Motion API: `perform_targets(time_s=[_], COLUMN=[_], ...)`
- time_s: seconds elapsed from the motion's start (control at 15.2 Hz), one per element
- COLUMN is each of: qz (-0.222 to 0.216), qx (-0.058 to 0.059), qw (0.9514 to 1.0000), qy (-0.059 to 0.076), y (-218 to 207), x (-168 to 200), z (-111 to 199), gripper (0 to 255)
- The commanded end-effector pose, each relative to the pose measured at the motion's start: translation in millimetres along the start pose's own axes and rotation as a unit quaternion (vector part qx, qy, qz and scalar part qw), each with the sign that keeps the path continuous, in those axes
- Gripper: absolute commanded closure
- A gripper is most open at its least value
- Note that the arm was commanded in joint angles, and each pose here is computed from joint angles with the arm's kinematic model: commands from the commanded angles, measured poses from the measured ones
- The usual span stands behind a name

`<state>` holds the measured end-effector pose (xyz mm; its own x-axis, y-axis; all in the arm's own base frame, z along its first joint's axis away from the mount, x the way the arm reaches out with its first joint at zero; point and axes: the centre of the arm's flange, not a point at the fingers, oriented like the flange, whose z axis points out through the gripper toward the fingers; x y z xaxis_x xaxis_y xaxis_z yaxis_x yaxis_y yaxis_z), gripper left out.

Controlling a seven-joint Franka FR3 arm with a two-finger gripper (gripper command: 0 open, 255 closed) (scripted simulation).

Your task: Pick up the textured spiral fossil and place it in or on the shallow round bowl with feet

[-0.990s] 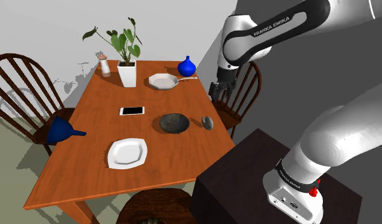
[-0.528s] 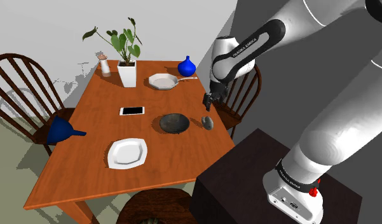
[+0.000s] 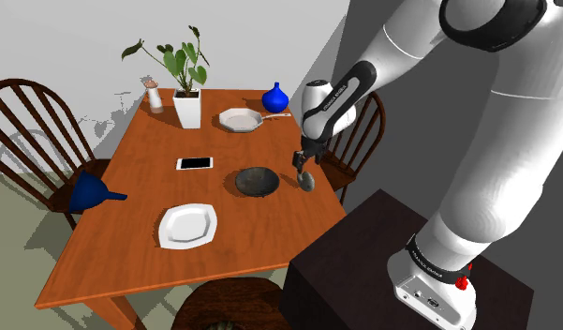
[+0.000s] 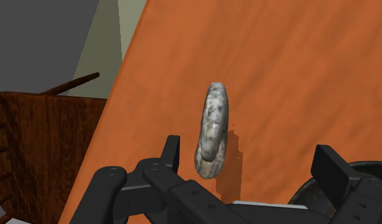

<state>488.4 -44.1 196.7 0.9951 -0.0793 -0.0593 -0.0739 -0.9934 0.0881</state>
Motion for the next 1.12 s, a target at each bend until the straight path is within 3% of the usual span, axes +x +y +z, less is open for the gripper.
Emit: perform_targets(time_s=[0.0,0.59,1.06], qz=[0.001,0.003,0.003], qx=[-0.005,-0.01,-0.01], qw=[1.0,1.0,1.0], qy=[0.0,0.0,0.0], y=[8,13,13], x=[15,27,27], z=[21,77,80], gripper=[0,0,0])
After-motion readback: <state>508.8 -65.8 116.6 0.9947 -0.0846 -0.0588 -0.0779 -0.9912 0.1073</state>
